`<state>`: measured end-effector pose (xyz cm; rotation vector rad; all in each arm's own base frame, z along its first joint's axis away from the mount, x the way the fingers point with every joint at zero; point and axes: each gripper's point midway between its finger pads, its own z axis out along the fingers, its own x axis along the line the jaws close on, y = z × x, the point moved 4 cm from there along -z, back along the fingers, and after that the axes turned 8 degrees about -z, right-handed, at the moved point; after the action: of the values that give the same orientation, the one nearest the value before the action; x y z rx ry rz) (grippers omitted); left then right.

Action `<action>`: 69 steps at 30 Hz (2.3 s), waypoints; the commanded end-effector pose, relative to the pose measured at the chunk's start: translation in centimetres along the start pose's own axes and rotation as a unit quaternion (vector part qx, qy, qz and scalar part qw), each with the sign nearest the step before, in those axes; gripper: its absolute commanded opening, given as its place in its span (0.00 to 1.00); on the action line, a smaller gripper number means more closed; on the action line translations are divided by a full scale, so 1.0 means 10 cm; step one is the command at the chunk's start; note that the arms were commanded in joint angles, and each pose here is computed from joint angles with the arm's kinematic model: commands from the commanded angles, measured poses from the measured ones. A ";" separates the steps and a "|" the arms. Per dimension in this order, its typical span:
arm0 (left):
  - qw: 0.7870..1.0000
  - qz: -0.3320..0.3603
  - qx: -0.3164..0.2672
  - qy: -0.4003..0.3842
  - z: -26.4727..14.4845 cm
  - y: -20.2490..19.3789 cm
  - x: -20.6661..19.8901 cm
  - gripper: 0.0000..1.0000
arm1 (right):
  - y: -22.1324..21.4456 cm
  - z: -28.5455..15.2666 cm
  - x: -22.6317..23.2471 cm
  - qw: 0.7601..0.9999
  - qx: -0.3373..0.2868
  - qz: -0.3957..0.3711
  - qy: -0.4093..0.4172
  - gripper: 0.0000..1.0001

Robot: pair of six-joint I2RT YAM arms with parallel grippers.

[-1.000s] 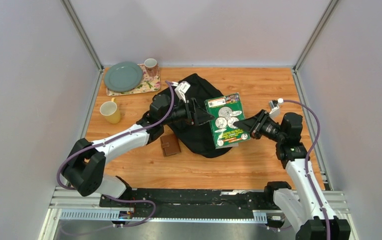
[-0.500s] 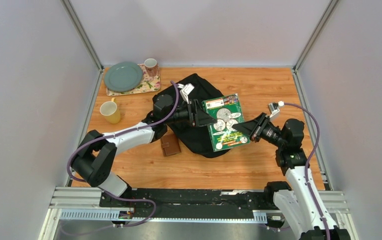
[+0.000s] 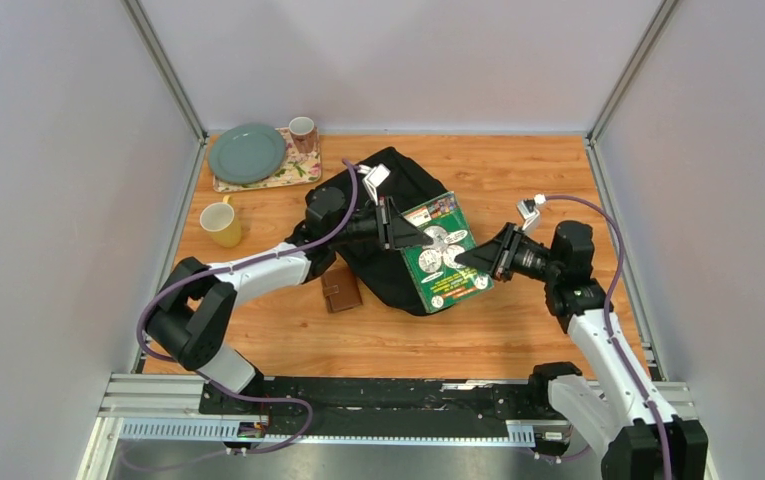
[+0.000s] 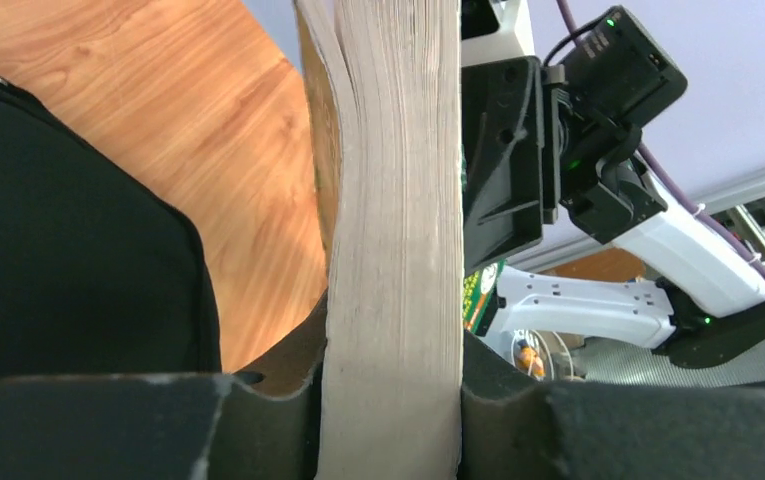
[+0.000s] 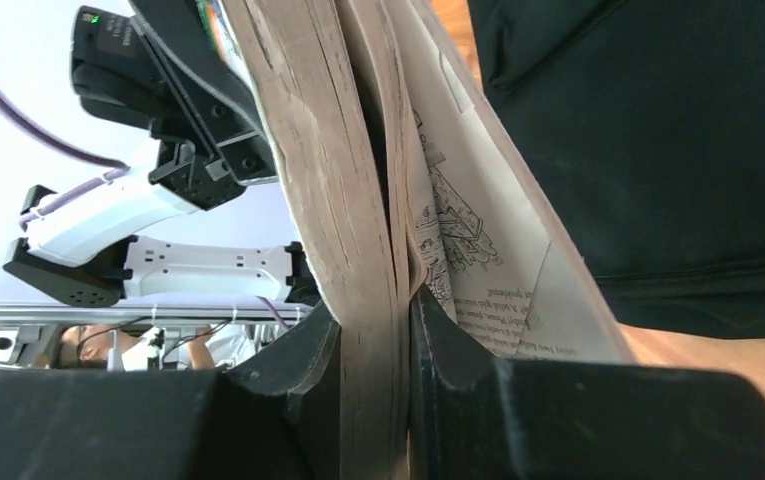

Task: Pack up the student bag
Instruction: Pick up the book from the center of the board.

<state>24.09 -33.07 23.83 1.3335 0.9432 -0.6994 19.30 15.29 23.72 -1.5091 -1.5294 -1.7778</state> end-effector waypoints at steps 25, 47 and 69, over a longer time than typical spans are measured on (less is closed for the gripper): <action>0.968 0.050 -0.239 -0.064 -0.54 0.38 -0.62 0.00 | -0.12 0.15 0.06 0.993 -0.101 0.057 0.002 0.77; 0.967 -0.008 -0.225 -0.123 -0.50 0.27 -0.56 0.00 | 0.01 0.29 0.24 0.985 -0.125 0.073 0.090 0.60; 0.956 0.095 -0.078 0.266 -0.54 0.11 0.46 0.76 | 0.23 -0.64 -0.06 0.915 -0.323 -0.015 -0.240 0.00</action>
<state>26.12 -29.23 23.20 1.2073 1.1724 -0.3629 18.53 14.62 24.76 -1.9302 -1.2476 -2.0387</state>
